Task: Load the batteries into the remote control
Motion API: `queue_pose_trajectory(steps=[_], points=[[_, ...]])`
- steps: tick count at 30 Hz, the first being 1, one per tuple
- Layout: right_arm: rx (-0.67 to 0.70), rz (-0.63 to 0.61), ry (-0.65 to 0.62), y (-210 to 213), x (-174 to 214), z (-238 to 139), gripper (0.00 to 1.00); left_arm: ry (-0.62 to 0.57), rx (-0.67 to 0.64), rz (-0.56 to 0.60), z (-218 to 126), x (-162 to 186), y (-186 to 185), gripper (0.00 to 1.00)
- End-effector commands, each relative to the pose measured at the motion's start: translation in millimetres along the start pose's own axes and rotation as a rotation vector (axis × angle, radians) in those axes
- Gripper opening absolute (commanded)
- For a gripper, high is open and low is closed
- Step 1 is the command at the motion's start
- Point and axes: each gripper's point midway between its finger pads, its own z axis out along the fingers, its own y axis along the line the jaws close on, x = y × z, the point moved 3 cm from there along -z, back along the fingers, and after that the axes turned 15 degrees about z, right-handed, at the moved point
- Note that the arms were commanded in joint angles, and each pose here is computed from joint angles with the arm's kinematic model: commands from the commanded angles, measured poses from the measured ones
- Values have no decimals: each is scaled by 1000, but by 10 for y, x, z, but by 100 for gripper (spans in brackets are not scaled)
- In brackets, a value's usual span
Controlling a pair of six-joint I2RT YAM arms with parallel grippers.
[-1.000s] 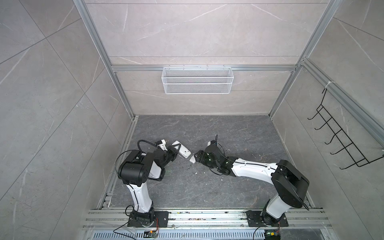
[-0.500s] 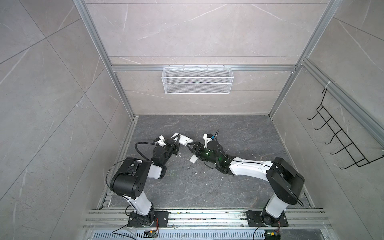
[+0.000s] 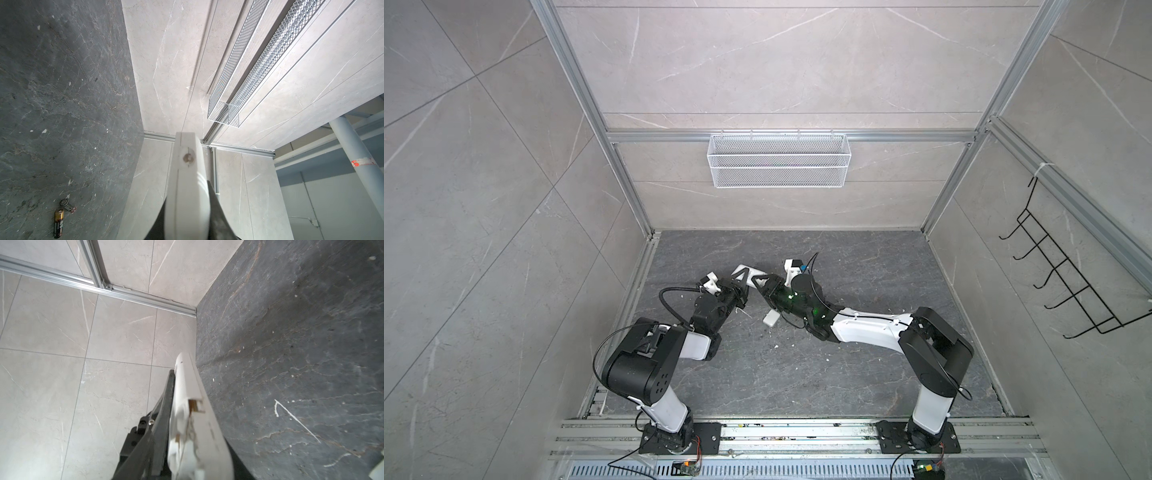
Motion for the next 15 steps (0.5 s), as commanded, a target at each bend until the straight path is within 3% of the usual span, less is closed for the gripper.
queue_pose_trajectory(steps=[1, 10, 13, 15], points=[[13, 26, -22, 14, -49, 71, 41, -11, 85, 11, -55, 0, -252, 0], [83, 47, -8, -46, -64, 89, 19, 7, 69, 32, -107, 32, -239, 3], [82, 51, -2, -34, -110, 35, 13, -6, 61, 29, -149, -6, -227, 34], [71, 52, 9, 3, -157, -13, 12, 7, 53, 31, -160, -56, -237, 49]])
